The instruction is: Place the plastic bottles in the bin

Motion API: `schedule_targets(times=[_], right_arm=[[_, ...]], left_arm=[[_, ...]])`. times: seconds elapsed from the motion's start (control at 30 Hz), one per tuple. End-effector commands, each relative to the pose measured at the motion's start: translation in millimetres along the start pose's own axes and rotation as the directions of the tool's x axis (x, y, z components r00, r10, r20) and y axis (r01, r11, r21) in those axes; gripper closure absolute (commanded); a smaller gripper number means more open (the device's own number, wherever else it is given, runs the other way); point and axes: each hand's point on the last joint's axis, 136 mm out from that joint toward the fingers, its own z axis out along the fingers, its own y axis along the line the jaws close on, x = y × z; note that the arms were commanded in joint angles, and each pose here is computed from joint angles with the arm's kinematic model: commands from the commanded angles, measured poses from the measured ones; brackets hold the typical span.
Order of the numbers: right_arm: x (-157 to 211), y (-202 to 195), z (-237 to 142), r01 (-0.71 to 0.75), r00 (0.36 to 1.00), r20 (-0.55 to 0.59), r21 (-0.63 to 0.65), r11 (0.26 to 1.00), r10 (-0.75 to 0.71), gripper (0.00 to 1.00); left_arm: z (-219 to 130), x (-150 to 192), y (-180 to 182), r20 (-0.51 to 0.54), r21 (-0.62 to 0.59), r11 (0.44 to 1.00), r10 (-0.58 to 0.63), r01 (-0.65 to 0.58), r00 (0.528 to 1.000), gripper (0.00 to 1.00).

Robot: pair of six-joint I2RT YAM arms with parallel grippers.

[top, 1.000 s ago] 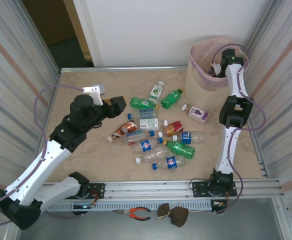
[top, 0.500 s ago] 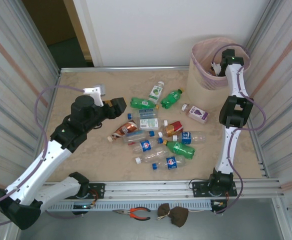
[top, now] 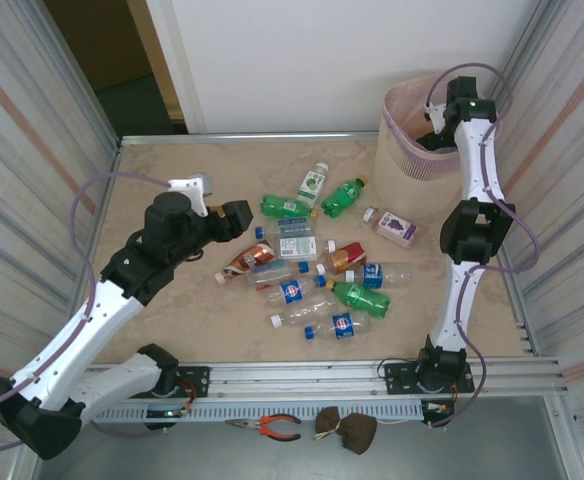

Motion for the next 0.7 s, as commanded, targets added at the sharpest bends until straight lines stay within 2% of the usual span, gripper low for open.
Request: schedule_targets(times=[0.0,0.2,0.5,0.67], right_arm=[[-4,-7,-43,-0.005,0.999,0.047,0.04,0.999,0.003,0.02],[-14,-10,-84,-0.026,0.991,0.13,0.061,0.998,0.017,0.01],[-23,-6,-141,-0.091,0.962,0.26,0.021,0.996,0.082,0.02],[-24,5,-167,-0.139,0.938,0.31,-0.066,0.988,0.153,0.11]], left_arm=[[-3,0,4,-0.007,-0.032,0.998,0.046,-0.046,0.999,0.22],[0,8,9,-0.057,-0.048,0.993,0.108,-0.111,0.992,0.22],[7,25,21,-0.145,-0.07,0.983,0.161,-0.172,0.976,0.22],[12,34,22,-0.19,-0.052,0.98,0.18,-0.193,0.965,0.23]])
